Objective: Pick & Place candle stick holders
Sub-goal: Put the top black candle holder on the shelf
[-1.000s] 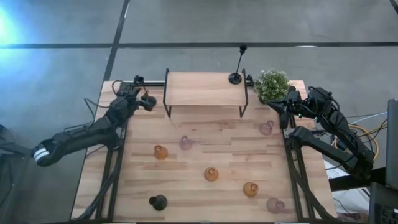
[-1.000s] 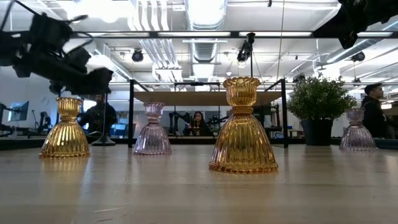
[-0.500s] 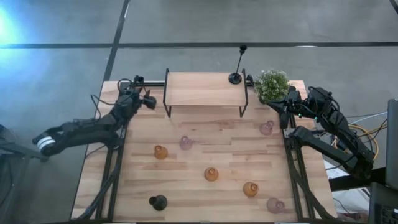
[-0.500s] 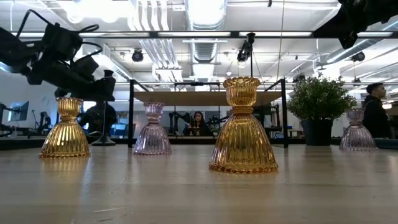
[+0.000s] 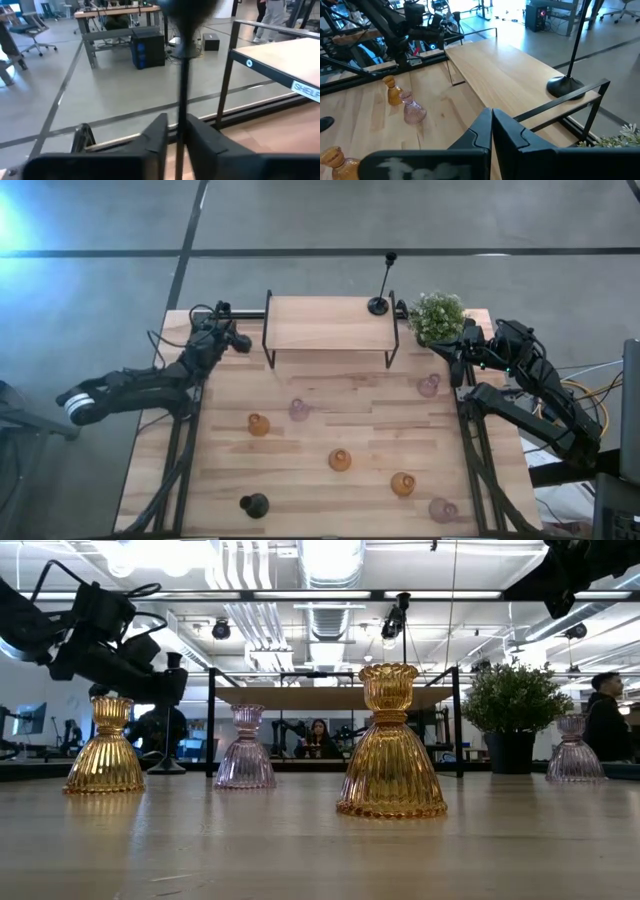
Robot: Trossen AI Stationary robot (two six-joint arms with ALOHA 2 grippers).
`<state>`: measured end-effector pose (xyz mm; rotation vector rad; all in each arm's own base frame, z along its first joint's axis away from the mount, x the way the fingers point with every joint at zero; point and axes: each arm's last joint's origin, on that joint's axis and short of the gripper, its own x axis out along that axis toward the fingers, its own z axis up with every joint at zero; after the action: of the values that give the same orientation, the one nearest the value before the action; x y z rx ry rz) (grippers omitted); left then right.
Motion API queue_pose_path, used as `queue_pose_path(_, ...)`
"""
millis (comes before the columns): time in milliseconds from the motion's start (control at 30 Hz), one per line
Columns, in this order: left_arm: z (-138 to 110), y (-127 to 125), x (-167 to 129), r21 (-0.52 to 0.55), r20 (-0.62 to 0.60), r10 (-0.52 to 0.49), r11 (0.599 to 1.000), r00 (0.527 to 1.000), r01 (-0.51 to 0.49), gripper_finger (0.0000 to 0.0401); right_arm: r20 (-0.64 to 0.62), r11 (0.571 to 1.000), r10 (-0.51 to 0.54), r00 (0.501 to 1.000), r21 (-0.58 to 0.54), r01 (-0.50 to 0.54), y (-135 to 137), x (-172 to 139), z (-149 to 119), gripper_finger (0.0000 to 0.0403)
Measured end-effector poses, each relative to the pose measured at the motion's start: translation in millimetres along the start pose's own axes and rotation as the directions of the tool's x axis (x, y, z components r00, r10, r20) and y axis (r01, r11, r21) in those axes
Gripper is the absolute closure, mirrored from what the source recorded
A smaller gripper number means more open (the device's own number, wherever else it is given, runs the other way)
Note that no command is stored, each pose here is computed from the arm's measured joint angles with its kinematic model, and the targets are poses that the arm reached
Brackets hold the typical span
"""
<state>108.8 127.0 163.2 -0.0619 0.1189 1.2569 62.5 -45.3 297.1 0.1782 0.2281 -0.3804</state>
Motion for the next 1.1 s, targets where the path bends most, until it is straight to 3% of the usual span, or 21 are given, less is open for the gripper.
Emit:
queue_pose_path(67, -0.1, 0.8, 1.4, 0.005, 0.002, -0.005, 1.0, 1.0, 0.005, 0.038, 0.0, 1.0, 0.0, 1.0, 0.0, 0.0, 0.0, 0.0, 0.0, 0.0394)
queue_pose_path(300, 14.5, -1.6, 4.9, -0.007, 0.033, -0.078, 0.997, 0.996, 0.079, 0.0384, 0.0, 1.0, 0.0, 1.0, 0.0, 0.0, 0.0, 0.0, 0.0, 0.0394)
queue_pose_path(367, 29.9, -3.8, 7.3, -0.005, 0.033, -0.091, 0.996, 0.995, 0.091, 0.0384, 0.0, 1.0, 0.0, 1.0, 0.0, 0.0, 0.0, 0.0, 0.0, 0.0394)
queue_pose_path(500, 66.1, -6.5, 9.9, 0.095, -0.057, -0.088, 0.991, 0.994, 0.094, 0.0384, 0.0, 1.0, 0.0, 1.0, 0.0, 0.0, 0.0, 0.0, 0.0, 0.0394)
queue_pose_path(667, 131.4, -6.2, 3.7, 0.187, -0.012, -0.093, 0.978, 0.996, 0.094, 0.0384, 0.0, 1.0, 0.0, 1.0, 0.0, 0.0, 0.0, 0.0, 0.0, 0.0394)
queue_pose_path(767, 169.5, -6.3, -2.7, 0.199, 0.059, -0.154, 0.97, 0.986, 0.139, 0.0384, 0.0, 1.0, 0.0, 1.0, 0.0, 0.0, 0.0, 0.0, 0.0, 0.0394)
queue_pose_path(833, 190.0, -8.6, -5.4, 0.2, 0.096, -0.248, 0.954, 0.964, 0.225, 0.0384, 0.0, 1.0, 0.0, 1.0, 0.0, 0.0, 0.0, 0.0, 0.0, 0.0394)
queue_pose_path(967, 218.9, -17.8, -4.2, 0.22, 0.09, -0.457, 0.876, 0.885, 0.43, 0.0384, 0.0, 1.0, 0.0, 1.0, 0.0, 0.0, 0.0, 0.0, 0.0, 0.0394)
queue_pose_path(1100, 231.7, -28.0, 7.7, 0.229, 0.038, -0.569, 0.805, 0.821, 0.547, 0.0384, 0.0, 1.0, 0.0, 1.0, 0.0, 0.0, 0.0, 0.0, 0.0, 0.0394)
